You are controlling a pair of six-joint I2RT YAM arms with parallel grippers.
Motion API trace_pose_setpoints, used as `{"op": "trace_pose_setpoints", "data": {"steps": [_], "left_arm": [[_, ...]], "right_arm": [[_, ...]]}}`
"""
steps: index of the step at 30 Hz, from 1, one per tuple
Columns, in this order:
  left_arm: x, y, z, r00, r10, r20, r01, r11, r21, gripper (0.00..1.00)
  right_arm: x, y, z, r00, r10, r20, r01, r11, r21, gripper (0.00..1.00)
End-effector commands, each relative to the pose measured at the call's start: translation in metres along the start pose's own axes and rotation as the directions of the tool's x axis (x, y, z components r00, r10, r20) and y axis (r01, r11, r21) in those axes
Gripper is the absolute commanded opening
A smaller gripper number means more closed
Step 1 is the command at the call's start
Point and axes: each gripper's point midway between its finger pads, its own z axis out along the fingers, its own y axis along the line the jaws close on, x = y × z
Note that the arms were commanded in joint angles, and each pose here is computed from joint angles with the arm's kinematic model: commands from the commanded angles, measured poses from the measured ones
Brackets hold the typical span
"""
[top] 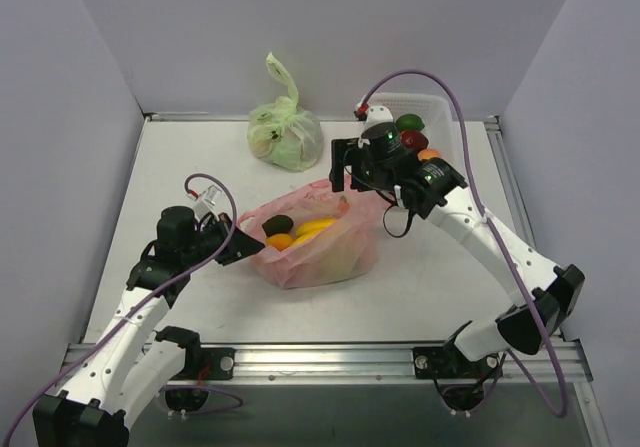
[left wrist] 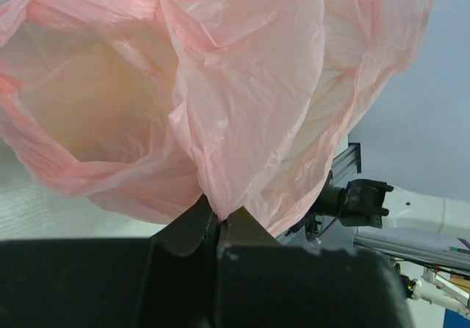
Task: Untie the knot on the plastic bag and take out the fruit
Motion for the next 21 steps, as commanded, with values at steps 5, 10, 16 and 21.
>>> {"op": "trace_pose_setpoints", "data": {"steps": [5, 10, 16, 21], "left_arm": [[-0.023, -0.008, -0.007, 0.996, -0.01, 0.085, 0.013, 0.999, -0.036, 0.0], [-0.023, -0.002, -0.007, 0.994, -0.046, 0.101, 0.053, 0.996, -0.069, 0.0], [-0.015, 0.011, -0.005, 0.987, -0.121, 0.11, 0.133, 0.986, -0.102, 0.0], [-0.014, 0.016, -0.007, 0.974, -0.169, 0.153, 0.185, 0.978, -0.099, 0.0]], "right_arm": [[0.03, -0.028, -0.031, 0.996, -0.068, -0.062, 0.083, 0.951, 0.299, 0.77], [0.074, -0.026, -0.022, 0.99, -0.018, -0.141, 0.065, 0.938, 0.34, 0.77], [0.112, -0.038, -0.012, 0.983, 0.067, -0.172, 0.009, 0.913, 0.407, 0.63], [0.153, -0.053, -0.005, 0.962, 0.241, -0.128, -0.181, 0.914, 0.364, 0.03]]}}
